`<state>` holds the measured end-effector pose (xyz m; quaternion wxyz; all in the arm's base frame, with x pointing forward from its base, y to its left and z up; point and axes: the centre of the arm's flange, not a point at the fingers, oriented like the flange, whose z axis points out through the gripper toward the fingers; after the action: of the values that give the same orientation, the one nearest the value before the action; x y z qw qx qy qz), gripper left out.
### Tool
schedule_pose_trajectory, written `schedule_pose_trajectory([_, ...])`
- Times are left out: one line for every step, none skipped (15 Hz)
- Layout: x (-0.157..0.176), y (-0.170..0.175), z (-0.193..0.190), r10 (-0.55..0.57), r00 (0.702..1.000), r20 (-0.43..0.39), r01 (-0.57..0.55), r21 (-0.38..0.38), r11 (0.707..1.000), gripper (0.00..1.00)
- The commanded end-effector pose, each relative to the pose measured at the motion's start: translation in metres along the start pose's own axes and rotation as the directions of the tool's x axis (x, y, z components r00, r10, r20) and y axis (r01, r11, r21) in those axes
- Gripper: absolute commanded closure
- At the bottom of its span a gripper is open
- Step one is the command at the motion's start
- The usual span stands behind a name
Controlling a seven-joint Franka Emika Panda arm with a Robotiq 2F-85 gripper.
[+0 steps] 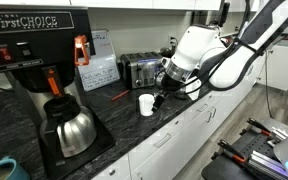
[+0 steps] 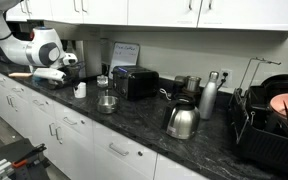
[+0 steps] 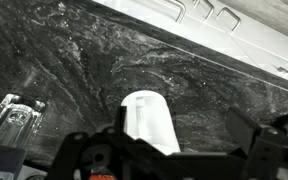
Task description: Pour the contents in the white mug into the silver pot
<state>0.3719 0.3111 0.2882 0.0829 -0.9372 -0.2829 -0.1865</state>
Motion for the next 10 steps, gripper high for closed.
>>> schedule_pose_trajectory([0.01, 0.002, 0.015, -0.014, 1.0, -0.001, 0.014, 0.008, 1.0, 0.0])
schedule_pose_trajectory([0.009, 0.003, 0.017, -0.017, 1.0, 0.006, 0.017, 0.008, 1.0, 0.0])
schedule_pose_trajectory([0.007, 0.005, 0.021, -0.018, 1.0, 0.015, 0.017, 0.011, 1.0, 0.0])
schedule_pose_trajectory([0.004, 0.007, 0.023, -0.017, 1.0, 0.023, 0.017, 0.012, 1.0, 0.0])
schedule_pose_trajectory([0.003, 0.009, 0.026, -0.019, 0.999, 0.029, 0.019, 0.012, 1.0, 0.0])
schedule_pose_trajectory([0.002, 0.012, 0.029, -0.02, 0.999, 0.034, 0.02, 0.012, 1.0, 0.0])
schedule_pose_trajectory([0.002, 0.014, 0.03, -0.021, 0.999, 0.037, 0.02, 0.011, 1.0, 0.0])
schedule_pose_trajectory([0.003, 0.017, 0.031, -0.021, 0.999, 0.038, 0.021, 0.011, 1.0, 0.0])
schedule_pose_trajectory([0.004, 0.02, 0.032, -0.021, 0.999, 0.036, 0.021, 0.009, 1.0, 0.0])
schedule_pose_trajectory([0.007, 0.023, 0.031, -0.023, 0.999, 0.032, 0.022, 0.008, 1.0, 0.0])
